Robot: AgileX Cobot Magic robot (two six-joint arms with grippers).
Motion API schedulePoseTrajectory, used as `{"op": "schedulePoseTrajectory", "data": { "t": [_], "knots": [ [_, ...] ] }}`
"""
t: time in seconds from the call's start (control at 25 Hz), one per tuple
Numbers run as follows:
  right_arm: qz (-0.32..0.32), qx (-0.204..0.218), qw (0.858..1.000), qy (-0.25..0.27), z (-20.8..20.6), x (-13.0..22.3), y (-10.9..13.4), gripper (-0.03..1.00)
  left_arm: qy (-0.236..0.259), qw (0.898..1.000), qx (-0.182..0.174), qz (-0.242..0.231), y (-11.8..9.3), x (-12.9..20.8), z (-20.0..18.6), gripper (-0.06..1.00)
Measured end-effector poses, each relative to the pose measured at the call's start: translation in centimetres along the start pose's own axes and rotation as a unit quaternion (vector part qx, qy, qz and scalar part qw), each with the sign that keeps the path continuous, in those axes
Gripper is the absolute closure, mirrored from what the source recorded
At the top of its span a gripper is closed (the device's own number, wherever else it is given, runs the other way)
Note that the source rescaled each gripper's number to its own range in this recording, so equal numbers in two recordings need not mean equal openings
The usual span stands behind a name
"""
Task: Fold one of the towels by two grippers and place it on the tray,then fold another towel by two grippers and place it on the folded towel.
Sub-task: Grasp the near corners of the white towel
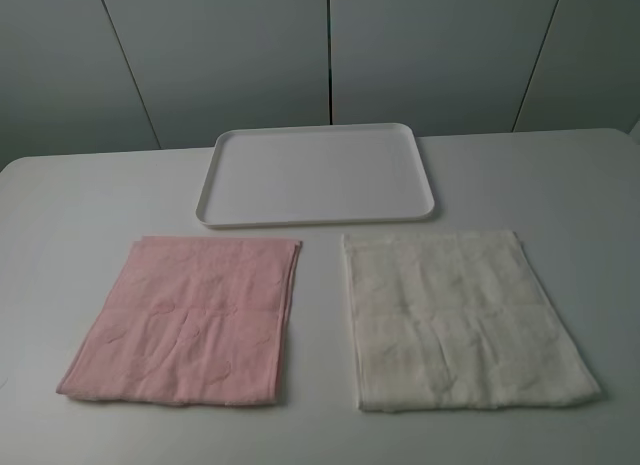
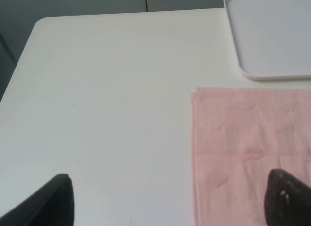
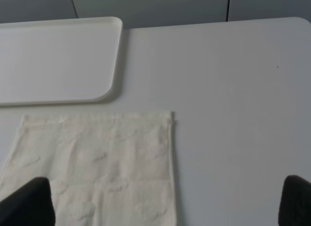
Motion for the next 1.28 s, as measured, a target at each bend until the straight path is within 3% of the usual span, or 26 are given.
{"op": "schedulePoseTrajectory", "data": {
  "t": [1.28],
  "knots": [
    [0.0,0.0,1.0,0.0,0.0,0.0,0.0,-0.03,0.0,1.0,0.0,0.0,0.0,0.0,0.0,-0.06]
  ]
}}
Point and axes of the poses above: a point on each arm's last joint axis where the gripper is mounted, z pointing out along that axis toward the gripper, y along the wrist's bending axis when the last joint is at zero, x = y × z, the point moved 9 cm from there along z, pointing out along that axis toward the gripper
